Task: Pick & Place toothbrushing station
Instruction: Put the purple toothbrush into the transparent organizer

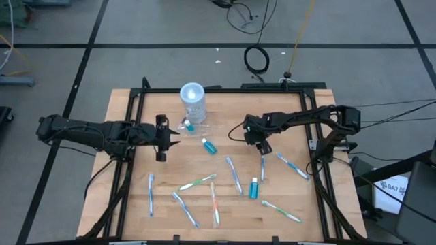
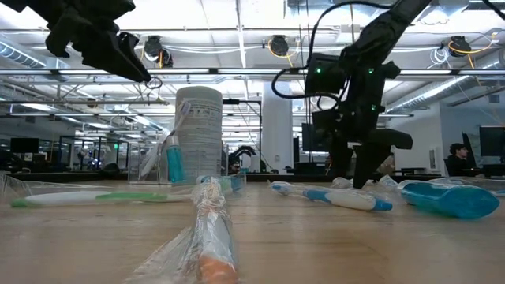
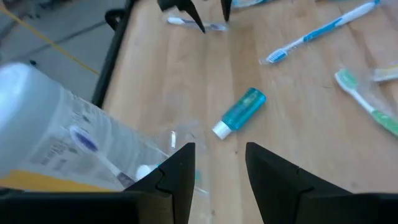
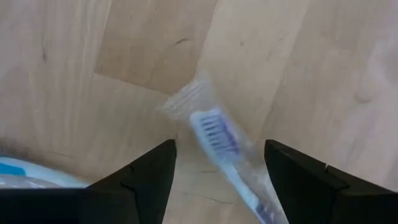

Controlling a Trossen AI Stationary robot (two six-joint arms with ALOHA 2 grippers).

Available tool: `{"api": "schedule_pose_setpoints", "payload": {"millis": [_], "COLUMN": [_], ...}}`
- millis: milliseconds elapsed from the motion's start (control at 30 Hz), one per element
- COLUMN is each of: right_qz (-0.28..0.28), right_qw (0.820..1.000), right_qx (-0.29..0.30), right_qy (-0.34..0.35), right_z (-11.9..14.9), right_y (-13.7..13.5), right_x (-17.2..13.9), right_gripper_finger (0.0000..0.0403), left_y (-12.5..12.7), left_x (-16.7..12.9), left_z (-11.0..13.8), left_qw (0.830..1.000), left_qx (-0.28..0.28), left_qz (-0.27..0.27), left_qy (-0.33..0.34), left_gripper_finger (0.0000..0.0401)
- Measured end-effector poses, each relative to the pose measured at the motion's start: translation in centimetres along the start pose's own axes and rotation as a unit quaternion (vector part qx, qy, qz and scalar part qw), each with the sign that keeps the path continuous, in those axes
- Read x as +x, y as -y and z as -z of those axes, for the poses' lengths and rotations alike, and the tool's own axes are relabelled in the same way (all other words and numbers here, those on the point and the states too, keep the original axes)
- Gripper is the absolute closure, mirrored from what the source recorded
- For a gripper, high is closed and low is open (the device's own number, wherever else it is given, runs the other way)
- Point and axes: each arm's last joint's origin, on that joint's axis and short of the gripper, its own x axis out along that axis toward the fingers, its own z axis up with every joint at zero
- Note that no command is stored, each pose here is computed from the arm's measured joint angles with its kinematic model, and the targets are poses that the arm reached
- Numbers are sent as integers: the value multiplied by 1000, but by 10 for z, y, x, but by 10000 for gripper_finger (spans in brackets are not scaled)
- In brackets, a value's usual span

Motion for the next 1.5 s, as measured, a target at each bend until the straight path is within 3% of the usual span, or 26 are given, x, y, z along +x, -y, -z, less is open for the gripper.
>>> {"api": "schedule_pose_setpoints", "payload": {"millis": [267,700,933,1133,1233,1333,1500], "right_qz": [-28,-43,-17,44,86,125,145], "right_qw": [999,999,999,990,973,942,862], "right_qx": [-13,-7,-9,-22,-11,26,77], "right_qy": [-8,2,30,134,212,310,480], "right_z": [2,2,-2,-16,-27,-40,-60], "right_y": [2,0,0,3,5,9,16], "right_x": [12,13,-1,-35,-58,-81,-111], "right_gripper_finger": [205,382,375,392,391,384,387], "left_y": [-5,-17,-22,-24,-24,-24,-25], "left_x": [0,2,3,3,3,3,3], "left_z": [-7,-5,-3,-3,-3,-4,-8], "left_qw": [998,995,995,995,995,995,992], "left_qx": [44,44,26,6,-6,-21,-65], "left_qz": [-46,-82,-92,-95,-95,-95,-101], "left_qy": [27,18,12,12,15,19,44], "left_gripper_finger": [254,254,254,254,254,254,254]}}
